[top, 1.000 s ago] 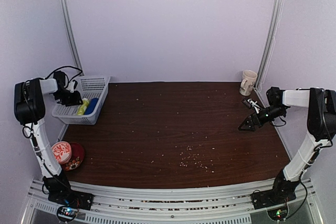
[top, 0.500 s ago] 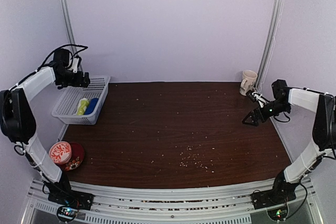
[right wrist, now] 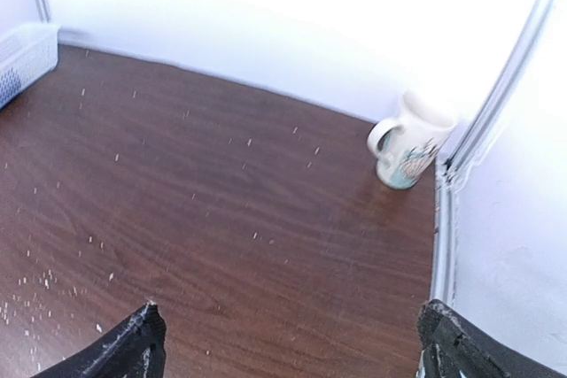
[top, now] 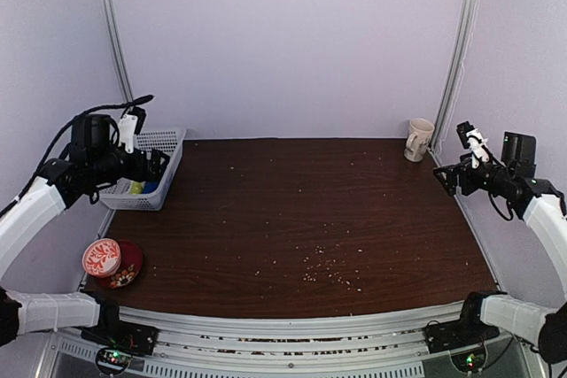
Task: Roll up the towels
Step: Reset both arms
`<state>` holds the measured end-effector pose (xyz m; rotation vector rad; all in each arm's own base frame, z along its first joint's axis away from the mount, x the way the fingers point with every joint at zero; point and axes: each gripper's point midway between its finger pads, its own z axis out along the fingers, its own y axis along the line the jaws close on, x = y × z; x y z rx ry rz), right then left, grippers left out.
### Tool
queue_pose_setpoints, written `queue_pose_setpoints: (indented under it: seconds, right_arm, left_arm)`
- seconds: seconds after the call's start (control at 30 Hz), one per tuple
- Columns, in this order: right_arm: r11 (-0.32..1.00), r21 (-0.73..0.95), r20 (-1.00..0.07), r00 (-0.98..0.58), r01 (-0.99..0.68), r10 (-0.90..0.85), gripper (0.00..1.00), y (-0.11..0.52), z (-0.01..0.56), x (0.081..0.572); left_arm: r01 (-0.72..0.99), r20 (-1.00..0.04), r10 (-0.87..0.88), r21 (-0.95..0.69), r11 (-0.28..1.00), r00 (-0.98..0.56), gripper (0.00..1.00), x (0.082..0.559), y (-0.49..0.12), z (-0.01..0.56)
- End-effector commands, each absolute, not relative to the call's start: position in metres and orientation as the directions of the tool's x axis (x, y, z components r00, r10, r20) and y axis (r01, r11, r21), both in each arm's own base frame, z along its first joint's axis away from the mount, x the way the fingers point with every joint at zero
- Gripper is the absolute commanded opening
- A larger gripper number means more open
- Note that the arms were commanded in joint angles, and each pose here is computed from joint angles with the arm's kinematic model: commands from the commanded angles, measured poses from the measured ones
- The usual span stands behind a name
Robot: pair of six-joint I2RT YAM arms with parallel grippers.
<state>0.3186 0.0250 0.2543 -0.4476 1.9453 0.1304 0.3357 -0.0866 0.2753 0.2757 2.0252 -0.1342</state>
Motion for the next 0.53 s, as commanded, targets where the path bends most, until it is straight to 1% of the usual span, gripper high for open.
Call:
queue_pose_setpoints:
  seconds: [0.0, 0.1, 0.17, 0.27, 0.5]
  right_arm:
    - [0.963, -0.118, -0.969, -0.182, -0.241, -0.164, 1.00, 0.014, 0.297, 0.312]
    - [0.977, -0.106, -0.981, -0.142, -0.186, -0.134, 1.00, 0.008, 0.307, 0.303]
    - [0.981, -0.103, -0.981, -0.146, -0.165, -0.128, 1.00, 0.005, 0.302, 0.302]
    - [0.984, -0.105, -0.983, -0.137, -0.142, -0.124, 1.00, 0.001, 0.296, 0.300]
    - [0.987, -0.094, -0.990, -0.092, -0.133, -0.107, 1.00, 0.002, 0.305, 0.297]
  left_arm:
    - [0.187, -0.924, 0.116, 0.049, 0.981, -0.366, 0.98, 0.314, -0.069, 0.270]
    - [0.177, -0.946, 0.095, 0.041, 0.983, -0.309, 0.98, 0.298, -0.064, 0.272]
    - [0.183, -0.954, 0.085, 0.033, 0.983, -0.287, 0.98, 0.291, -0.063, 0.272]
    - [0.202, -0.956, 0.087, 0.030, 0.979, -0.281, 0.98, 0.286, -0.065, 0.269]
    - [0.205, -0.962, 0.084, 0.031, 0.978, -0.258, 0.98, 0.281, -0.064, 0.273]
